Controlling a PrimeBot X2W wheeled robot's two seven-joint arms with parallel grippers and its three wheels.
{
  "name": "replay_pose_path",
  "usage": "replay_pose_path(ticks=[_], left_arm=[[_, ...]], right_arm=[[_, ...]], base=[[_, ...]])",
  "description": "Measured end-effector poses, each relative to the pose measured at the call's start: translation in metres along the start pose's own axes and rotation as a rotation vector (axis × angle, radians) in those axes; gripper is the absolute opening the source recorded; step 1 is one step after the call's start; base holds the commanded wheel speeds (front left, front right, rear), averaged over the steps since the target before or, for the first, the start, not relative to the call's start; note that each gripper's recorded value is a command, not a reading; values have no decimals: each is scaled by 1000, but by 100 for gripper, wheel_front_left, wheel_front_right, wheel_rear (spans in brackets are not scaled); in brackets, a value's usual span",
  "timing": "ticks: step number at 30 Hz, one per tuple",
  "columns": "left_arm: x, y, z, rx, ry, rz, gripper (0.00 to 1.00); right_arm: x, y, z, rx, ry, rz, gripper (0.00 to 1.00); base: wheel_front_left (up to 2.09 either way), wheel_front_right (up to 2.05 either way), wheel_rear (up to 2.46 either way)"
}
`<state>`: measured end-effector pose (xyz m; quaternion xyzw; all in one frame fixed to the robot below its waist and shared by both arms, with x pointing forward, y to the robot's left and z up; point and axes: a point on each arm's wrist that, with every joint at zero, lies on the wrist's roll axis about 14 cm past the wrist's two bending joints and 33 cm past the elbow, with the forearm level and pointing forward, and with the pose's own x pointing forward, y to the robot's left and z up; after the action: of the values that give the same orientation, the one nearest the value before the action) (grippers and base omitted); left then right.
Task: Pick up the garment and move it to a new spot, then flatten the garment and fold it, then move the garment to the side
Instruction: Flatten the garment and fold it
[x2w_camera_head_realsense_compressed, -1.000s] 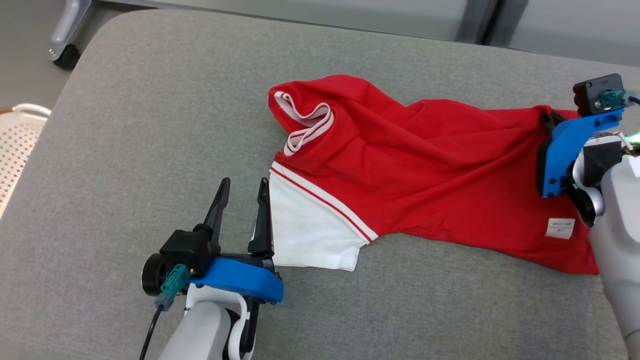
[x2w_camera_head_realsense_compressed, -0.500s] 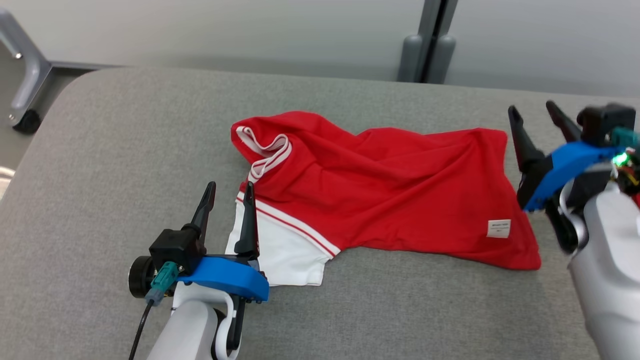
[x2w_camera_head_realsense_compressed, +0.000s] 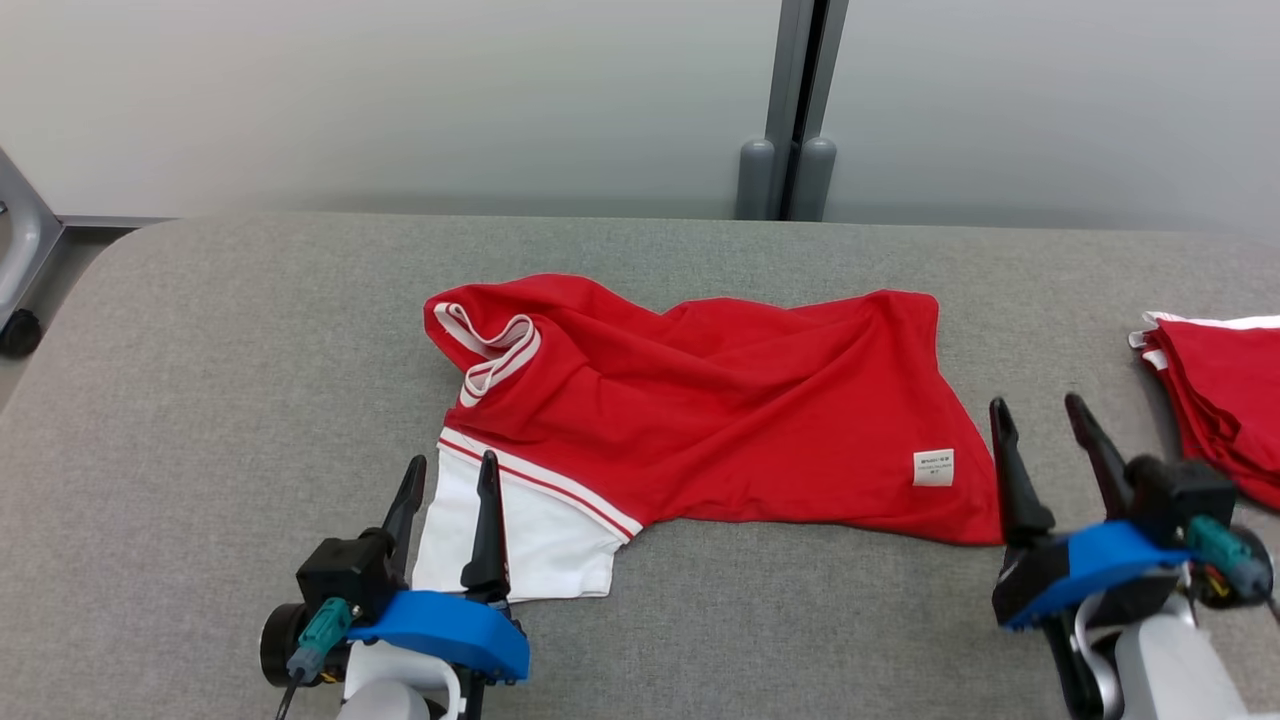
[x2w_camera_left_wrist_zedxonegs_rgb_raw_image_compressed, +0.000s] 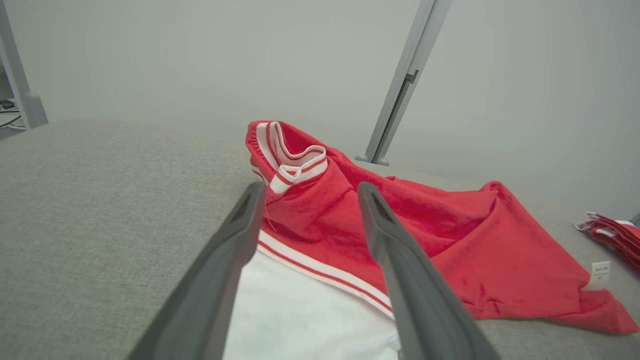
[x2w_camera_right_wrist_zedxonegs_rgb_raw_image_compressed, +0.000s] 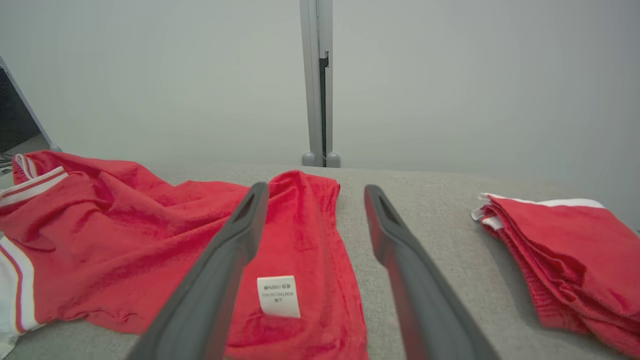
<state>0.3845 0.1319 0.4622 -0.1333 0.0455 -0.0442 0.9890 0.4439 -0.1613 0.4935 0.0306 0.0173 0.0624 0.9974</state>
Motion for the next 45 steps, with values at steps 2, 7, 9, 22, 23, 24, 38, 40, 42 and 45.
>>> replay_pose_path(ticks=[2, 7, 9, 22, 23, 24, 38, 40, 42, 45], left_arm=[[-2, 0, -1, -3, 2, 3, 100], [-3, 2, -1, -4, 2, 10, 100], [-4, 2, 0, -4, -2, 10, 100], [0, -2, 8, 2, -23, -2, 100], [0, -2, 8, 2, -23, -2, 100], [0, -2, 8, 2, -23, -1, 100], [-2, 6, 2, 5, -4, 26, 100], [-5, 11, -12, 8, 58, 47, 100], [-11, 21, -30, -1, 146, 85, 100], [-21, 33, -61, -12, 304, 131, 100]], right_arm=[[-10, 3, -5, 2, 3, -3, 100], [-28, 3, -16, 29, 27, -14, 100], [-32, 3, -18, 71, 26, -21, 100], [-32, 11, -12, 119, -2, -4, 100], [-32, 11, -12, 119, -1, -5, 100], [-32, 10, -12, 118, 0, -5, 100], [-29, 12, -16, 118, 14, 1, 100], [-29, 12, -17, 119, 19, 1, 100], [-29, 12, -21, 120, 34, -2, 100], [-29, 10, -27, 125, 57, -7, 100]], base=[[0, 0, 0], [0, 0, 0], [0, 0, 0], [0, 0, 0], [0, 0, 0], [0, 0, 0], [0, 0, 0], [0, 0, 0], [0, 0, 0], [0, 0, 0]])
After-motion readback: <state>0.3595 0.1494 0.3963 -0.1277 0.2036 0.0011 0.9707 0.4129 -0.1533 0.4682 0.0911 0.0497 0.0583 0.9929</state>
